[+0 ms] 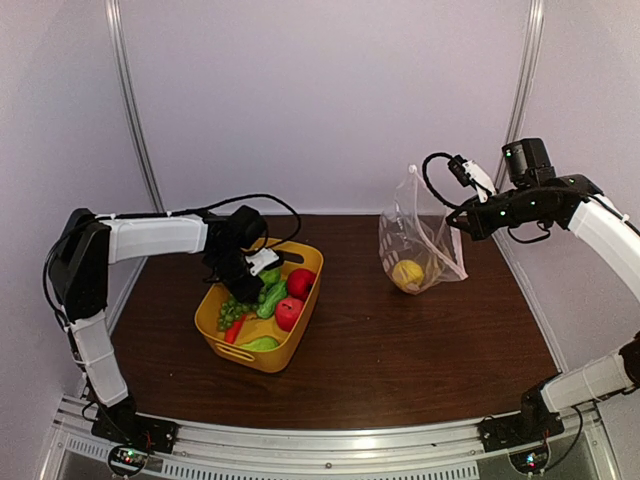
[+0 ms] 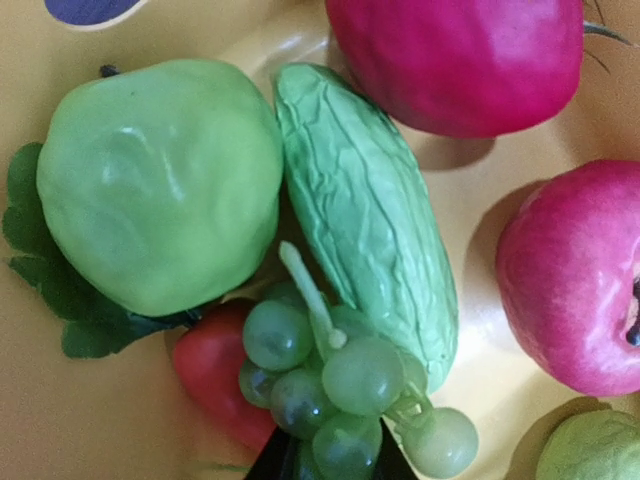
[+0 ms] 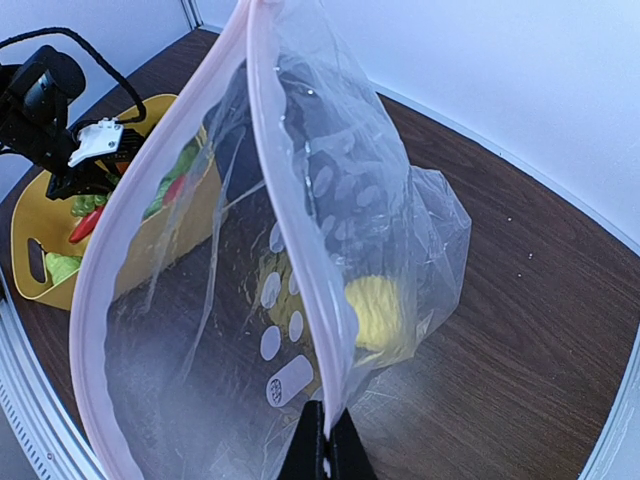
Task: Place the food in the zip-top bag and seal the zipper
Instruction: Pick up the fake fruit from the bin, then place the fake fruit in the zipper food storage bag, then pick up the fake fruit from the bin.
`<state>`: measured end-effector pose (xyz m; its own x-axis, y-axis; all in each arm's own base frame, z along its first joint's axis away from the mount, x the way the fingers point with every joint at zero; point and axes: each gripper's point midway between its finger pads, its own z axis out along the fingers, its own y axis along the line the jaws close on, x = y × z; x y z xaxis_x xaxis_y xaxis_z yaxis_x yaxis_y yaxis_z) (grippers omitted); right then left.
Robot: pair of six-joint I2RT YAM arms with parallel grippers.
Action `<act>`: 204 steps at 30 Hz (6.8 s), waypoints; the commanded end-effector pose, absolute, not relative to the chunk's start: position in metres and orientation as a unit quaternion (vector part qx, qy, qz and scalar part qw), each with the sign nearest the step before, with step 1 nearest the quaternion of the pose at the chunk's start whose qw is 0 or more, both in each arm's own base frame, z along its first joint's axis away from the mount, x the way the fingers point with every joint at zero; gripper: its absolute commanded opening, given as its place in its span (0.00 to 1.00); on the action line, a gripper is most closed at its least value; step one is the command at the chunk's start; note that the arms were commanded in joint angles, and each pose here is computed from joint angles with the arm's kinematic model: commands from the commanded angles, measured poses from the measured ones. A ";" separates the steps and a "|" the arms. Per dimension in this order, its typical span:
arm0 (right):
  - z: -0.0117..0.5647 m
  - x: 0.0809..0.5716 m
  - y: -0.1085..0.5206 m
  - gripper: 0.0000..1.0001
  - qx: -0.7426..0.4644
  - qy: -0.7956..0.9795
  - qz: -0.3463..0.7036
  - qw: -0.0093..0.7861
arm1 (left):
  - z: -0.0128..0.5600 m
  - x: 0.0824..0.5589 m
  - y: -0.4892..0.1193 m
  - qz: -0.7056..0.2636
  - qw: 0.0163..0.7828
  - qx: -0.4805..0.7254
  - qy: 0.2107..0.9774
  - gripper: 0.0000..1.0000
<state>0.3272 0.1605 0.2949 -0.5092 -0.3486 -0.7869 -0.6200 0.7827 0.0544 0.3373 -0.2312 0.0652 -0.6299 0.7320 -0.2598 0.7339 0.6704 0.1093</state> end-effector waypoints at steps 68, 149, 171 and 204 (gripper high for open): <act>0.352 0.344 0.227 0.00 -0.279 0.826 0.327 0.364 | 0.416 0.286 -0.494 -0.545 0.651 0.221 0.480 0.09; 0.265 0.346 0.179 0.00 -0.259 0.845 0.249 0.395 | 0.080 0.296 -0.328 -0.180 0.167 0.243 0.939 0.84; 0.267 0.347 0.177 0.00 -0.258 0.848 0.245 0.393 | 0.161 0.304 -0.312 -0.174 0.271 0.254 0.912 0.64; 0.286 0.350 0.199 0.00 -0.291 0.849 0.236 0.372 | 0.356 0.258 -0.426 -0.423 0.468 0.339 0.698 0.59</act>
